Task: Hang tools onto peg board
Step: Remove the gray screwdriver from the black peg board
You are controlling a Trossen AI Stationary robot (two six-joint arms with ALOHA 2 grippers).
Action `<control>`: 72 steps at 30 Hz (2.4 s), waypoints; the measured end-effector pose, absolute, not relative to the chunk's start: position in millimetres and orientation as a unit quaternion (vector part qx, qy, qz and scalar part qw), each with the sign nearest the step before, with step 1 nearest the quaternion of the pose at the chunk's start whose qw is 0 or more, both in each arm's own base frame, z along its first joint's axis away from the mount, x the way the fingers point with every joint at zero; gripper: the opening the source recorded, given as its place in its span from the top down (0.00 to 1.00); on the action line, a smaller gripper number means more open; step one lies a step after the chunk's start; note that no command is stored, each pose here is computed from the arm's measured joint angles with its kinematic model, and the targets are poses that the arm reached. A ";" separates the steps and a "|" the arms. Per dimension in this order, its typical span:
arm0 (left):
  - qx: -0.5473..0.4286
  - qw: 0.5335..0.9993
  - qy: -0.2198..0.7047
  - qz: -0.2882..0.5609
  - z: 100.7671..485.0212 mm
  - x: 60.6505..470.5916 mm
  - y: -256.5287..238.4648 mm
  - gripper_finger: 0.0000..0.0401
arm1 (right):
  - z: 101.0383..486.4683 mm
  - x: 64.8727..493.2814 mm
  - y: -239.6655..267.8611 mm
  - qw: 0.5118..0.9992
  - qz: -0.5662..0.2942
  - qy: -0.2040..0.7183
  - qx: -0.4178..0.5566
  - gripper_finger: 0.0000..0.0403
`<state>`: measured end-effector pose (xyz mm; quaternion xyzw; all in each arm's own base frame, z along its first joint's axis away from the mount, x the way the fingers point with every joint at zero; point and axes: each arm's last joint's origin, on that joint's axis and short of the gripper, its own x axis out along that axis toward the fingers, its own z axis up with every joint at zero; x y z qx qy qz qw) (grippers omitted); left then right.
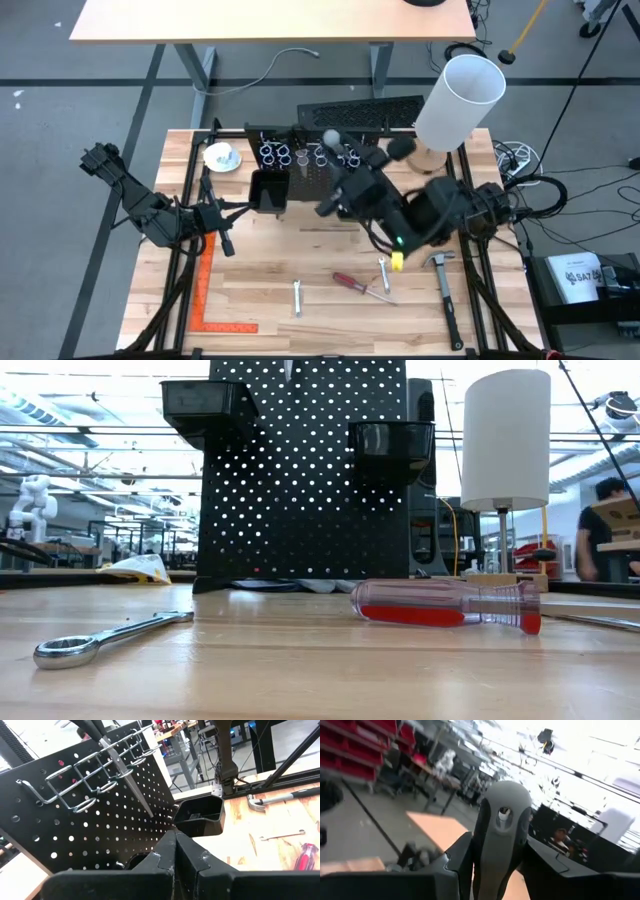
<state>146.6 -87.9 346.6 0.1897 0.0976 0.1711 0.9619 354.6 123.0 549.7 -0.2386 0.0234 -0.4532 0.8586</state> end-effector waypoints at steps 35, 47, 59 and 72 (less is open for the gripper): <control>0.187 0.962 0.097 0.172 346.4 146.7 -87.9 0.98 | 439.0 269.0 192.5 0.917 -0.272 0.244 -0.161 0.69; 0.180 0.959 0.106 0.192 344.0 152.1 -83.0 0.98 | 380.2 293.8 181.4 0.888 -0.244 0.389 -0.035 0.69; 0.181 0.960 0.110 0.182 342.3 155.3 -83.7 0.98 | 285.9 340.1 152.9 0.836 -0.146 0.521 0.093 0.69; 0.181 0.960 0.110 0.182 342.3 155.3 -83.7 0.98 | 203.6 346.2 128.7 0.822 -0.106 0.540 0.146 0.69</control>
